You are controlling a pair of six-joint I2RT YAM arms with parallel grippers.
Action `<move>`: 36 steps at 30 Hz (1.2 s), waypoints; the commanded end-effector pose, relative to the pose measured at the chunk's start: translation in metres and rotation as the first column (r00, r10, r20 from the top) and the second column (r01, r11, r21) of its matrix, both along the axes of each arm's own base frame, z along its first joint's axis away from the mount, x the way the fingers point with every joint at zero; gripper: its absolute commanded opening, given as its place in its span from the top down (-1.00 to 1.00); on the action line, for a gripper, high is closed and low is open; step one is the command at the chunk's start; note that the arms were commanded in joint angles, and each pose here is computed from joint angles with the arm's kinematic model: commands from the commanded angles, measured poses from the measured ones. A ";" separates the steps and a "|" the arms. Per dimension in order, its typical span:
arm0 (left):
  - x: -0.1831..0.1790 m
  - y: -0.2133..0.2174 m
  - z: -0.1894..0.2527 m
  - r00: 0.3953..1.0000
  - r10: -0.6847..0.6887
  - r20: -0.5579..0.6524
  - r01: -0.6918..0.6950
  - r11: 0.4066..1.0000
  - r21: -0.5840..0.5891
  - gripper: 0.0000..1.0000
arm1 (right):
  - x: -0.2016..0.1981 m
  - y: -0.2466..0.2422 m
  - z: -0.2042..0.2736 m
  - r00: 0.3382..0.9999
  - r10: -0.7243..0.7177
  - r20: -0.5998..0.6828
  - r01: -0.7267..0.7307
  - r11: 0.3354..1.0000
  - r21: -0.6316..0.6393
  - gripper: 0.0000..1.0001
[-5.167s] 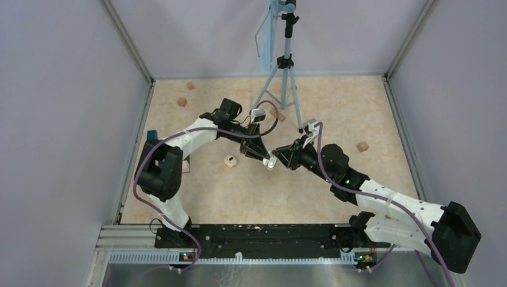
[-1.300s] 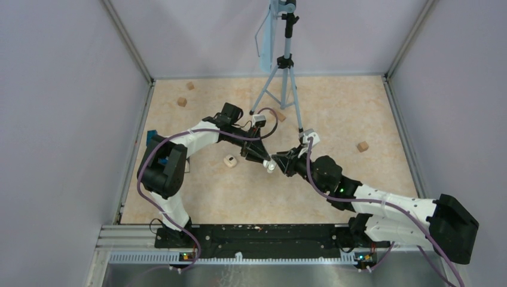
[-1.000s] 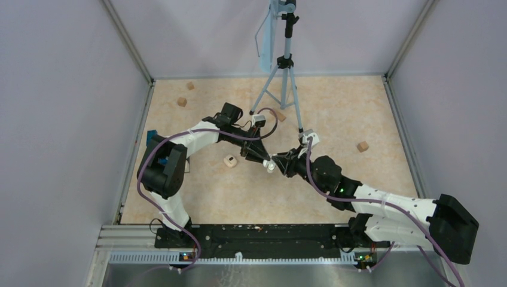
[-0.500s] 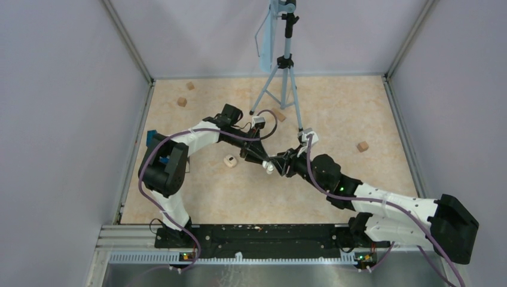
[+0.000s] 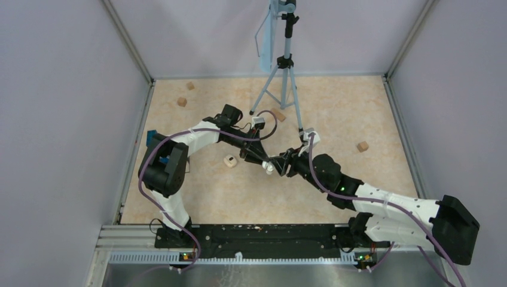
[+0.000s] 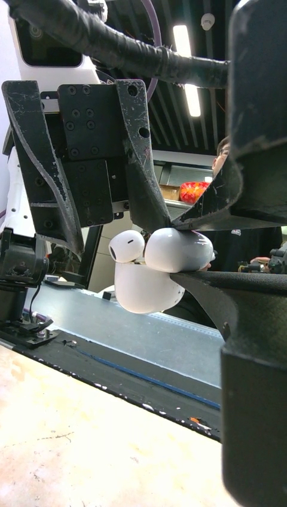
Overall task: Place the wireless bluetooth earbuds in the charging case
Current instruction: Insert the right earbud into the right side groove of the charging case.
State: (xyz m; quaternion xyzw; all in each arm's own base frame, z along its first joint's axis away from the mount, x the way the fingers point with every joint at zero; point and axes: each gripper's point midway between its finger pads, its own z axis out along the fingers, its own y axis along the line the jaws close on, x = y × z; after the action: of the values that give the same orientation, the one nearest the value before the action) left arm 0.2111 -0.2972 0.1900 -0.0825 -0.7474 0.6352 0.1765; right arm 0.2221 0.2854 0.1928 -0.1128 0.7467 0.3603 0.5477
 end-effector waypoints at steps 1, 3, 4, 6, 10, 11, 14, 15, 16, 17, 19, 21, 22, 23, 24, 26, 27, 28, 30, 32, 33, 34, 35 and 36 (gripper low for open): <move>0.004 -0.001 -0.005 1.000 0.002 0.013 -0.002 1.000 -0.001 1.00 | -0.003 0.012 0.058 0.999 0.020 0.050 -0.028 0.986 0.165 0.01; 0.004 -0.001 -0.005 1.000 0.003 0.015 -0.003 1.000 -0.002 1.00 | -0.004 0.015 0.061 0.999 0.032 0.040 -0.038 0.983 0.180 0.01; 0.005 -0.001 -0.005 1.000 0.003 0.015 -0.003 1.000 -0.001 1.00 | -0.004 0.017 0.062 0.999 0.036 0.036 -0.042 0.982 0.185 0.00; 0.005 -0.001 -0.005 1.000 0.003 0.015 -0.003 1.000 -0.001 1.00 | -0.004 0.018 0.061 0.999 0.036 0.024 -0.040 0.981 0.187 0.00; 0.005 -0.001 -0.005 1.000 0.003 0.015 -0.003 1.000 0.000 1.00 | 0.000 0.016 0.059 1.000 0.025 0.000 -0.024 0.982 0.188 -0.05; 0.005 -0.001 -0.005 1.000 0.002 0.013 -0.002 1.000 0.001 1.00 | 0.002 0.014 0.059 1.000 0.023 -0.009 -0.021 0.981 0.193 -0.05; 0.005 -0.001 -0.004 1.000 0.000 0.014 0.000 1.000 -0.006 1.00 | 0.006 0.007 0.059 0.999 0.023 -0.042 -0.013 0.974 0.226 -0.07; 0.005 -0.001 -0.004 1.000 0.001 0.015 -0.001 1.000 -0.005 1.00 | 0.008 0.005 0.059 0.998 0.024 -0.051 -0.012 0.972 0.235 -0.08; 0.005 -0.001 -0.004 1.000 0.001 0.014 -0.001 1.000 -0.005 1.00 | 0.009 0.003 0.058 0.998 0.031 -0.058 -0.016 0.969 0.246 -0.08; 0.005 -0.001 -0.005 1.000 0.001 0.013 -0.001 1.000 -0.004 1.00 | 0.010 0.001 0.057 0.997 0.036 -0.064 -0.019 0.968 0.251 -0.09; 0.005 -0.001 -0.005 1.000 0.003 0.014 -0.003 1.000 -0.002 1.00 | 0.011 -0.001 0.056 0.996 0.051 -0.077 -0.030 0.966 0.258 -0.09; 0.005 -0.001 -0.005 1.000 0.002 0.014 -0.002 1.000 -0.002 1.00 | 0.010 -0.001 0.057 0.995 0.070 -0.077 -0.048 0.964 0.262 -0.10; 0.005 -0.001 -0.005 1.000 0.001 0.015 -0.001 1.000 -0.004 1.00 | 0.007 0.002 0.058 0.992 0.103 -0.071 -0.081 0.961 0.264 -0.10; 0.005 -0.001 -0.005 1.000 0.000 0.014 0.000 1.000 -0.005 1.00 | 0.005 0.004 0.059 0.990 0.126 -0.064 -0.105 0.959 0.263 -0.10; 0.005 -0.001 -0.005 1.000 0.001 0.014 0.000 1.000 -0.006 1.00 | 0.003 0.007 0.060 0.987 0.151 -0.060 -0.131 0.957 0.259 -0.10; 0.005 -0.001 -0.005 1.000 0.000 0.014 0.000 1.000 -0.006 1.00 | 0.000 0.011 0.060 0.982 0.182 -0.059 -0.162 0.954 0.254 -0.10; 0.005 -0.001 -0.005 1.000 0.000 0.015 0.000 1.000 -0.006 1.00 | 0.000 0.012 0.060 0.980 0.190 -0.060 -0.169 0.953 0.253 -0.10; 0.005 -0.001 -0.005 1.000 0.001 0.016 -0.001 1.000 -0.006 1.00 | -0.001 0.014 0.059 0.978 0.198 -0.065 -0.176 0.952 0.250 -0.10; 0.005 -0.001 -0.005 1.000 0.001 0.018 -0.001 1.000 -0.005 1.00 | 0.000 0.015 0.057 0.977 0.200 -0.074 -0.177 0.953 0.245 -0.10; 0.005 -0.001 -0.004 1.000 0.001 0.019 -0.001 1.000 -0.006 1.00 | 0.001 0.015 0.055 0.978 0.192 -0.080 -0.168 0.955 0.244 -0.11; 0.004 -0.001 -0.004 1.000 0.001 0.020 -0.001 1.000 -0.007 1.00 | 0.003 0.014 0.054 0.980 0.182 -0.083 -0.157 0.957 0.246 -0.11; 0.004 -0.001 -0.003 1.000 0.000 0.022 0.000 1.000 -0.009 1.00 | 0.004 0.014 0.054 0.980 0.179 -0.084 -0.154 0.957 0.244 -0.11; 0.004 -0.001 -0.003 1.000 0.001 0.023 -0.001 1.000 -0.009 1.00 | 0.004 0.014 0.054 0.980 0.178 -0.086 -0.152 0.958 0.242 -0.11; 0.004 -0.001 -0.003 1.000 0.001 0.023 -0.001 1.000 -0.008 1.00 | 0.006 0.015 0.051 0.980 0.175 -0.095 -0.149 0.960 0.236 -0.11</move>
State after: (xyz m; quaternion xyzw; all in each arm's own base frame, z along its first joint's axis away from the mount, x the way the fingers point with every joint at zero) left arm 0.2133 -0.2980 0.1799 -0.0697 -0.7524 0.6280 0.1862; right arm 0.2214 0.2939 0.2169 -0.0902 0.7409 0.4743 0.4669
